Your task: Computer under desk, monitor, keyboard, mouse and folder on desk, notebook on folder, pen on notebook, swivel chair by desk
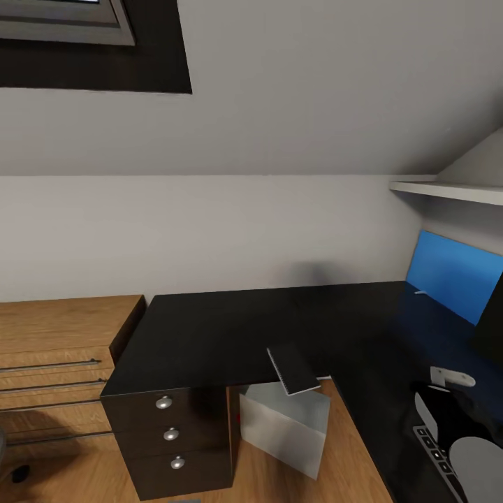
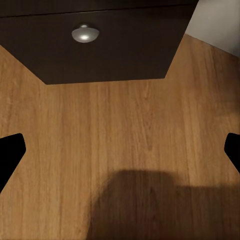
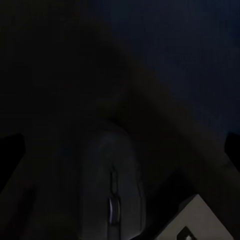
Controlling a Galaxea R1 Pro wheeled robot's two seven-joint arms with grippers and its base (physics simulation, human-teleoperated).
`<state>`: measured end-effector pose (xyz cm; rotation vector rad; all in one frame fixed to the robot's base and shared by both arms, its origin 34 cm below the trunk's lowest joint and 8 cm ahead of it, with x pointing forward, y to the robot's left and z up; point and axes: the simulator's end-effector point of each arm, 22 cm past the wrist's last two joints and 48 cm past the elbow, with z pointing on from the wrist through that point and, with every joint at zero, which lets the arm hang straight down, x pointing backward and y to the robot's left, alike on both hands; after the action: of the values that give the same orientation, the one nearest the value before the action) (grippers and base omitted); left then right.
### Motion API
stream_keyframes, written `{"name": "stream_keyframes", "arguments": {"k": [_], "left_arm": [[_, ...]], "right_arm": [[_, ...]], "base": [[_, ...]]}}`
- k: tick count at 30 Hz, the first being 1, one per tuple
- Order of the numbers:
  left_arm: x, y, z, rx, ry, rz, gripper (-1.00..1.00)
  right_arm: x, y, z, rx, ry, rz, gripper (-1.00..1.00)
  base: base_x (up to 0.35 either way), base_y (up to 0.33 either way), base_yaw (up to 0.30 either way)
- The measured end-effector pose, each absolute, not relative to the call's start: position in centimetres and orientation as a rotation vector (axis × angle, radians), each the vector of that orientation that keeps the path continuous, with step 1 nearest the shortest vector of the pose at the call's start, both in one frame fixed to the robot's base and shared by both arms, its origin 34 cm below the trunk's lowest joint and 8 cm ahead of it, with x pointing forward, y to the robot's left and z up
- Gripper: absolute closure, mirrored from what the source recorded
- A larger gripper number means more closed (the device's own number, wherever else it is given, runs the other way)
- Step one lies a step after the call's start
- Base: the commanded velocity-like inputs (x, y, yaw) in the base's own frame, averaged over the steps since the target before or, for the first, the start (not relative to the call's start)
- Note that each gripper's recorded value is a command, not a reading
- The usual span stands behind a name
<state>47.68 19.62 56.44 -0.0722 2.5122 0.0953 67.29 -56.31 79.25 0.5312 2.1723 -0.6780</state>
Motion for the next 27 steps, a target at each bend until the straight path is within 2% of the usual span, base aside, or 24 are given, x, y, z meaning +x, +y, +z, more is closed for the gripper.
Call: {"name": "stream_keyframes", "arguments": {"k": [4,8,16,27], "left_arm": [[47.7,19.6,56.4,-0.072,2.512,0.095,-1.00],[47.7,19.6,56.5,-0.072,2.512,0.095,-1.00],[47.7,19.6,56.4,-0.071,2.512,0.095,-1.00],[47.7,19.6,56.4,-0.070,2.512,0.095,-1.00]], "right_arm": [[68.9,-55.2,80.9,0.528,2.117,-0.646,-1.00],[72.5,-51.6,85.2,0.512,1.969,-0.560,-1.00],[74.7,-45.6,89.1,0.509,1.846,-0.450,-1.00],[73.1,-43.3,88.2,0.505,1.840,-0.423,-1.00]], "base": [[0.000,0.000,0.000],[0.000,0.000,0.000],[0.000,0.000,0.010],[0.000,0.000,0.208]]}}
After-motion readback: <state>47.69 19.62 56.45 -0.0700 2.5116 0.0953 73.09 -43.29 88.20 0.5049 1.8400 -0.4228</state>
